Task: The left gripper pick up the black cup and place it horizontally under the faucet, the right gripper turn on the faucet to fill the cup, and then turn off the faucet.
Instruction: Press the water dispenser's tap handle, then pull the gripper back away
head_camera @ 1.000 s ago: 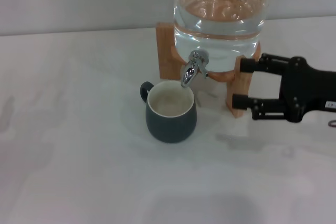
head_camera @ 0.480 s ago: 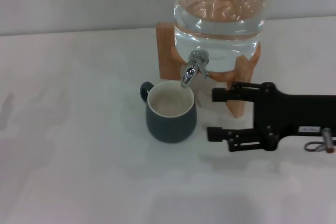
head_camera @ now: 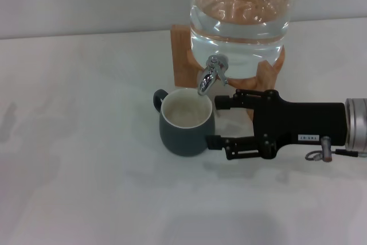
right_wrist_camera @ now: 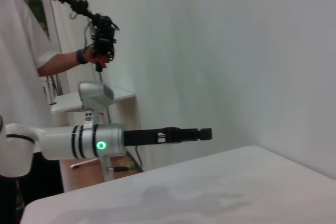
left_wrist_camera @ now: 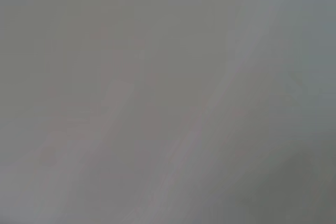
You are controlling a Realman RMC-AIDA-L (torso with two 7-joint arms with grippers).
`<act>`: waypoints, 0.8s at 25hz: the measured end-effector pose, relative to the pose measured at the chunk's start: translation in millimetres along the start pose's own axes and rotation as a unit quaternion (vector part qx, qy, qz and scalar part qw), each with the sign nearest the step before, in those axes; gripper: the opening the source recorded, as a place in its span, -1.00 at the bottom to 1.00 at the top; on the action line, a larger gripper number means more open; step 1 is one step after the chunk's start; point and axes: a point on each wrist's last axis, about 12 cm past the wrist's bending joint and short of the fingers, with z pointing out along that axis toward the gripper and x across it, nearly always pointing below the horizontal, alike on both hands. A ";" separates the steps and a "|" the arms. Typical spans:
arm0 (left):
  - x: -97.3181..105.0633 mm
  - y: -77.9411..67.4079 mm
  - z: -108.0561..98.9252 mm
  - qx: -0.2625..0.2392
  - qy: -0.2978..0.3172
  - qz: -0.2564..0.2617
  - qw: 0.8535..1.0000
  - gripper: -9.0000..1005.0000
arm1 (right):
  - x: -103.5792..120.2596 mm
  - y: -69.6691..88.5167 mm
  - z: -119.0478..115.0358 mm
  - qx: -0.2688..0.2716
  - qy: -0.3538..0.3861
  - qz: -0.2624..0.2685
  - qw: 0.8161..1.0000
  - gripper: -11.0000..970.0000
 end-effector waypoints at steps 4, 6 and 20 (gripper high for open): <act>0.4 -0.7 -0.2 0.002 0.000 0.001 1.000 -0.14 | -1.5 -3.7 0.4 0.015 -0.005 0.001 1.000 0.73; 0.4 -1.1 0.4 0.004 0.001 0.001 1.000 -0.14 | -1.7 -5.0 0.3 0.020 -0.007 0.002 1.000 0.73; 1.7 -2.1 -0.1 0.009 0.006 0.003 1.000 -0.14 | -2.4 -10.0 0.5 0.036 -0.011 0.004 0.999 0.73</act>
